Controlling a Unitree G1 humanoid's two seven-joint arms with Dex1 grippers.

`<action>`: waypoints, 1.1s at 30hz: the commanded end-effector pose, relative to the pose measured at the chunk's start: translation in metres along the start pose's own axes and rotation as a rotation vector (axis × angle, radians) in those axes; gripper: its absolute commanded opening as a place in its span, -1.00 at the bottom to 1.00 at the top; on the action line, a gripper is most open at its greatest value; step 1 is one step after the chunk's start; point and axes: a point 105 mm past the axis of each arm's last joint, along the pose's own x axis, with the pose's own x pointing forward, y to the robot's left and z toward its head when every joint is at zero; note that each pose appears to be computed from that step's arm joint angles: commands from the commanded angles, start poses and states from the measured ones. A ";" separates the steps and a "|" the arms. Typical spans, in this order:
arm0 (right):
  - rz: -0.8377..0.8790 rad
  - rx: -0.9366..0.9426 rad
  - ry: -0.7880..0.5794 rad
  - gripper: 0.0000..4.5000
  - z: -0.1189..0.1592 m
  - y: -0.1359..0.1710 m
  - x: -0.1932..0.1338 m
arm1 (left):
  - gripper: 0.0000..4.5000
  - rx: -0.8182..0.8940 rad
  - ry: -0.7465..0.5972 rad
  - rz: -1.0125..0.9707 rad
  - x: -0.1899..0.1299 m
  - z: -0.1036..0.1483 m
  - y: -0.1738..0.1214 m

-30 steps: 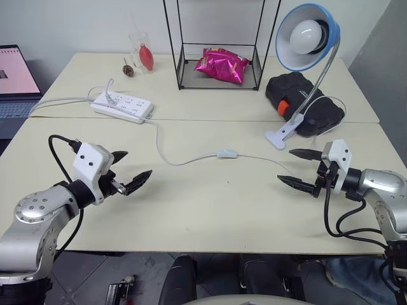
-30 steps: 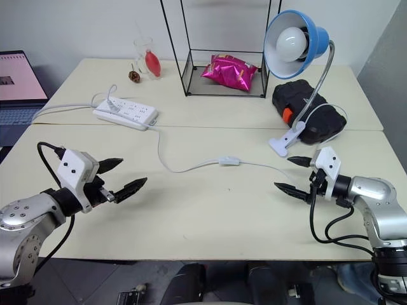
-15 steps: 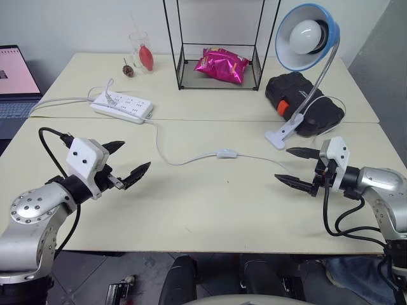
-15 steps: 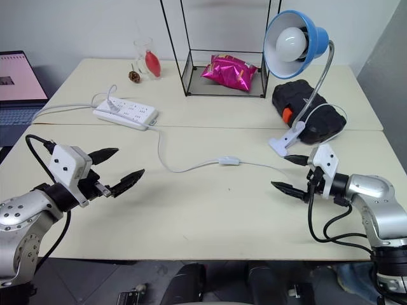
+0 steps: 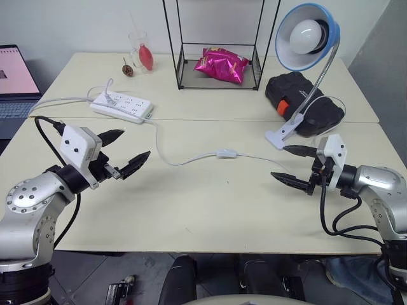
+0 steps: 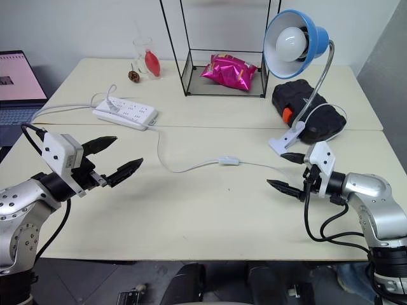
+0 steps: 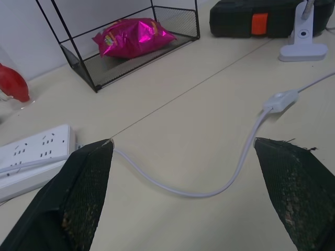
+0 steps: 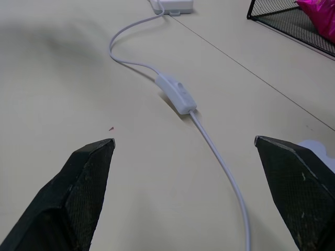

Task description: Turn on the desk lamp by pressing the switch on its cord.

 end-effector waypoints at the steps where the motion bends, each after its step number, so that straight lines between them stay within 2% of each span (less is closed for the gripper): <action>1: 0.010 -0.023 -0.040 1.00 0.013 0.004 -0.002 | 0.99 0.016 -0.036 -0.055 0.003 0.017 -0.004; 2: 0.015 -0.022 -0.037 1.00 0.014 0.005 0.000 | 0.99 -0.004 -0.035 -0.091 0.006 0.018 -0.008; 4: -0.014 0.060 -0.017 1.00 0.024 0.011 0.014 | 0.99 -0.051 -0.003 -0.281 0.040 0.012 -0.026; 6: -0.030 0.077 -0.028 1.00 0.034 0.019 0.022 | 0.99 -0.066 0.029 -0.371 0.061 0.009 -0.035; 10: -0.051 0.063 -0.038 1.00 0.041 0.030 0.026 | 0.99 -0.058 0.034 -0.434 0.078 0.009 -0.041; 18: -0.070 0.041 -0.012 1.00 0.038 0.043 0.025 | 0.99 -0.047 0.043 -0.561 0.110 -0.003 -0.064; 29: -0.080 0.084 0.018 1.00 0.037 0.055 0.026 | 0.99 -0.147 0.125 -0.615 0.167 -0.025 -0.071; 33: -0.092 0.108 0.034 1.00 0.035 0.060 0.025 | 0.99 -0.180 0.168 -0.654 0.177 -0.032 -0.078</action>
